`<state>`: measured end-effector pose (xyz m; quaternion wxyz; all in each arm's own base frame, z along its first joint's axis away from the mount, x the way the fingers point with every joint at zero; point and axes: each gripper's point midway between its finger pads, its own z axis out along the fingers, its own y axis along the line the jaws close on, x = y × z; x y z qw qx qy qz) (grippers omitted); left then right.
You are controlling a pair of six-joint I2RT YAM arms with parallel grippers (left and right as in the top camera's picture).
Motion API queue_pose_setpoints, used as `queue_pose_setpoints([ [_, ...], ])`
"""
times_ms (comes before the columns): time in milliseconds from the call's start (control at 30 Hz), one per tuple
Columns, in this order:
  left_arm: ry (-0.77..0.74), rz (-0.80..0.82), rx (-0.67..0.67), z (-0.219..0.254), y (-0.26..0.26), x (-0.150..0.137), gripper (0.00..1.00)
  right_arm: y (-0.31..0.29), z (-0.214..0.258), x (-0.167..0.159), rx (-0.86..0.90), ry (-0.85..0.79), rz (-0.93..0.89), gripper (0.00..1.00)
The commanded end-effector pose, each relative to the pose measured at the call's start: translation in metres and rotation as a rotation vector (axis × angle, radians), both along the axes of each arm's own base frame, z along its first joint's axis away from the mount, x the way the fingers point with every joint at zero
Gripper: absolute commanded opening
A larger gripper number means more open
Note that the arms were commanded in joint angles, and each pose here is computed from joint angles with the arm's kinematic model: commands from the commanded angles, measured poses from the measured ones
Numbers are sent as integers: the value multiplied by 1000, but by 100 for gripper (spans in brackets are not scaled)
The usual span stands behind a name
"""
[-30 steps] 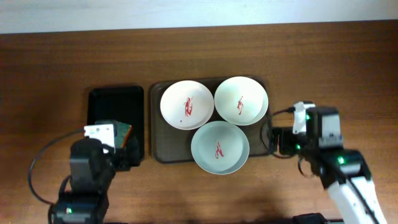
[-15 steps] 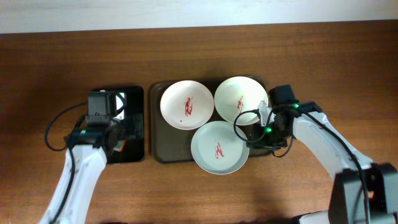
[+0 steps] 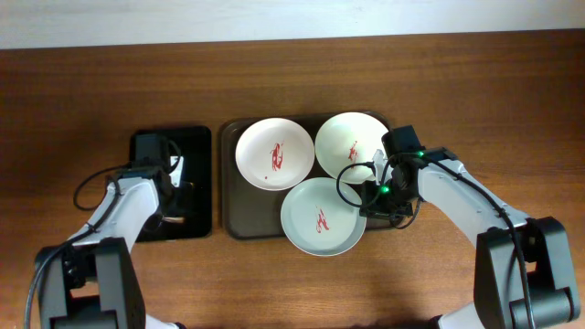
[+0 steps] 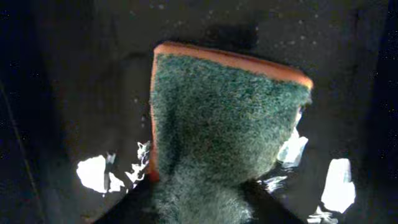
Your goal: Clean dirty plates on tray and stack at the side
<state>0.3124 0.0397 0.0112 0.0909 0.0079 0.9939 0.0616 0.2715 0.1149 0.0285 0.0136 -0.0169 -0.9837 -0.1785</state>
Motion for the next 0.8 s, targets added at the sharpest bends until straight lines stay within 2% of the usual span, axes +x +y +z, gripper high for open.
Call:
queue_pose_setpoints([
  [0,2,-20,-56,-2,-9,2,0,1,0,4,-11,-8,2,20],
  [100,-15,33,-67,4,-9,7,0,1,0,4,-11,-8,2,20],
  [133,-24,35,-85,10,-12,11,15,1,0,4,-11,-8,2,20],
  [167,-27,30,-109,13,-16,13,67,1,0,4,-11,-8,2,20],
  [233,-32,29,-111,13,-16,14,68,1,0,4,-11,-8,2,20],
  [367,-31,29,-112,13,-16,14,59,1,0,4,-11,-8,2,20],
  [433,-29,28,-119,13,-17,13,28,1,0,4,-11,-8,2,20],
  [533,-18,26,-135,9,-20,12,29,1,0,4,-11,-7,2,20],
  [600,-1,24,-152,3,-23,9,18,1,0,4,-11,-7,2,20],
  [667,2,24,-154,0,-24,7,0,1,0,3,-12,-4,2,20],
  [767,2,24,-155,-1,-24,7,0,0,0,1,-14,6,2,20],
])
